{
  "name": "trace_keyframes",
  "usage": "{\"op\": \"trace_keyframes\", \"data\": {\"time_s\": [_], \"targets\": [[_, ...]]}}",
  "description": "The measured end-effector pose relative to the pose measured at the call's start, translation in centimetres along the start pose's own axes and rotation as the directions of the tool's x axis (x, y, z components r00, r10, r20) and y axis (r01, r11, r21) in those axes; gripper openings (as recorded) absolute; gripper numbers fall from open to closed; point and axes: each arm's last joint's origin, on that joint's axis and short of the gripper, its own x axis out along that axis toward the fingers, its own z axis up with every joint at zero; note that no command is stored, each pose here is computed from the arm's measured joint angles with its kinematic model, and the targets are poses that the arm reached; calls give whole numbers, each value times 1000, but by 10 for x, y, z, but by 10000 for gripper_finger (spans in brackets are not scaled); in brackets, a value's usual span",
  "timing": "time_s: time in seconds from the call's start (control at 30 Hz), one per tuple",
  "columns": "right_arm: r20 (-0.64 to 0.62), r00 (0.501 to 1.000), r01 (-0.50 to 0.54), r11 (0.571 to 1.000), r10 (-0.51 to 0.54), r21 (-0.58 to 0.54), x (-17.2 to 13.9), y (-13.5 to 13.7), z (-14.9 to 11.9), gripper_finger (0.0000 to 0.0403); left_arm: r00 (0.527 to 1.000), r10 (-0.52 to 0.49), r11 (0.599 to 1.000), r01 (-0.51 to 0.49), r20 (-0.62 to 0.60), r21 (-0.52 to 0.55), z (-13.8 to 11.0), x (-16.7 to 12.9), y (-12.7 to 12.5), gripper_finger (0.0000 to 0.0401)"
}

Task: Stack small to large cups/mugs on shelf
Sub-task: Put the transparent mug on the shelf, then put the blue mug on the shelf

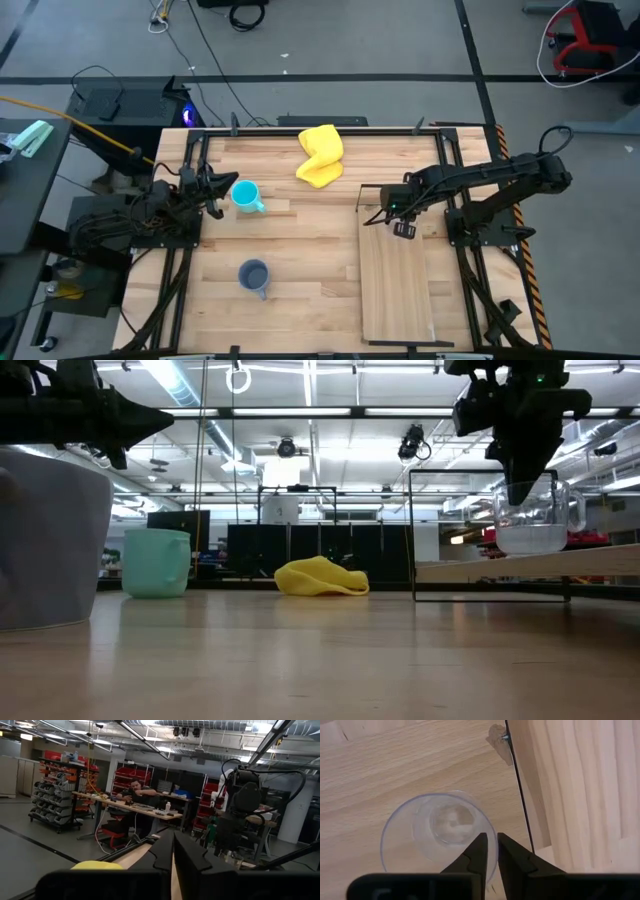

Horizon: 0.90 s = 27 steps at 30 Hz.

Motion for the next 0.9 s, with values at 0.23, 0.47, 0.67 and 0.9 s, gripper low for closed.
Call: {"op": "trace_keyframes", "data": {"time_s": [0.23, 0.47, 0.67, 0.9], "targets": [[0, 1000, 0, 1000, 0, 1, 0, 0, 0, 65, 1000, 0, 1000, 0, 0, 0, 0, 0, 0, 14], [22, 1000, -8, 1000, 7, 19, -7, -2, -2, 79, 1000, 0, 1000, 0, 0, 0, 0, 0, 0, 20], [132, 990, -56, 993, 42, 103, -34, -6, -4, 83, 1000, 0, 1000, 0, -3, 0, 0, 0, 0, 29], [303, 949, -153, 971, 93, 183, -76, -13, -10, 83, 986, 132, 991, -129, -97, 40, -11, -1, 5, 24]]}}
